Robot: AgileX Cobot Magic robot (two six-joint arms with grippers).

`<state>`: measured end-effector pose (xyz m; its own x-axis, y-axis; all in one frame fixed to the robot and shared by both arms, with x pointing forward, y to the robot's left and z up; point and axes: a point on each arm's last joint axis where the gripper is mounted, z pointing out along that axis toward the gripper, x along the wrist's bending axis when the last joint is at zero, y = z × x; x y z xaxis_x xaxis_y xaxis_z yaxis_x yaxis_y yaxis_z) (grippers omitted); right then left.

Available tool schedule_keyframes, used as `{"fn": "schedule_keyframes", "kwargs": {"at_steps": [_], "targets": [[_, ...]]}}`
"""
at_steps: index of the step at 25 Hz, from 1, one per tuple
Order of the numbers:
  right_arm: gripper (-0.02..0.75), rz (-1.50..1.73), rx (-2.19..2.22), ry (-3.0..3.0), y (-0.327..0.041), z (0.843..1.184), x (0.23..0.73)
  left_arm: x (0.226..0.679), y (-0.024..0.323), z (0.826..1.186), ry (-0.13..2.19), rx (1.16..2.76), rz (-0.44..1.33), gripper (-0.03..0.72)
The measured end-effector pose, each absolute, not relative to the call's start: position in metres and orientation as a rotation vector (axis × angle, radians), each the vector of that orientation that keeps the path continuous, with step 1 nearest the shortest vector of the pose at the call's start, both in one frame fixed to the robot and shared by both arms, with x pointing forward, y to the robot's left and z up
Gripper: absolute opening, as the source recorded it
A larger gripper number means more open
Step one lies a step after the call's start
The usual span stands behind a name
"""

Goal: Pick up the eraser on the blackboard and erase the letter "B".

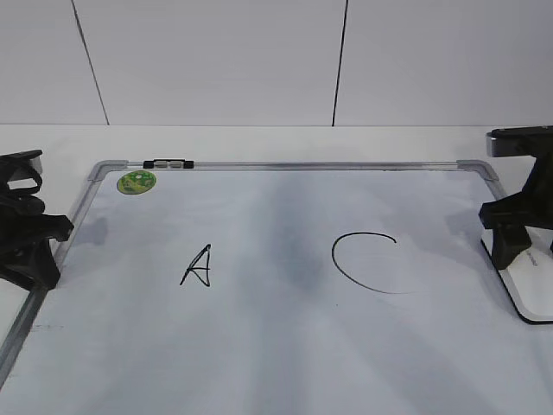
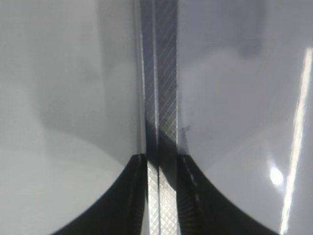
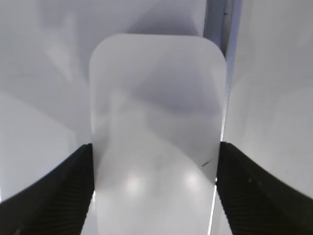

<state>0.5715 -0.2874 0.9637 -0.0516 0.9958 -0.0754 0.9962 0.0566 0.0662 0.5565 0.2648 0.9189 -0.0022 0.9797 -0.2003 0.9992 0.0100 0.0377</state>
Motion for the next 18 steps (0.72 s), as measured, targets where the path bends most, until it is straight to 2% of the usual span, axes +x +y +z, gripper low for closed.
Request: {"fn": "schedule_keyframes", "kwargs": {"at_steps": [6,9,11,15,16,18], "targets": [[0.597,-0.008,2.092,2.209,-0.2874,0.9637,0.5714,0.5565,0.2648,0.9189,2.104,2.091,-0.172,0.147],[0.597,-0.008,2.092,2.209,-0.2874,0.9637,0.5714,0.5565,0.265,0.9188,2.102,2.096,-0.17,0.175],[0.596,-0.008,2.092,2.209,-0.2874,0.9637,0.5714,0.5566,0.2657,0.9187,2.096,2.109,-0.159,0.253],[0.596,-0.01,2.093,2.209,-0.2874,0.9637,0.5712,0.5571,0.2688,0.9183,2.081,2.147,-0.122,0.497],[0.596,-0.01,2.093,2.209,-0.2874,0.9637,0.5712,0.5574,0.2704,0.9183,2.082,2.148,-0.116,0.54],[0.596,-0.01,2.093,2.209,-0.2874,0.9637,0.5712,0.5574,0.2708,0.9182,2.081,2.152,-0.113,0.579]]}}
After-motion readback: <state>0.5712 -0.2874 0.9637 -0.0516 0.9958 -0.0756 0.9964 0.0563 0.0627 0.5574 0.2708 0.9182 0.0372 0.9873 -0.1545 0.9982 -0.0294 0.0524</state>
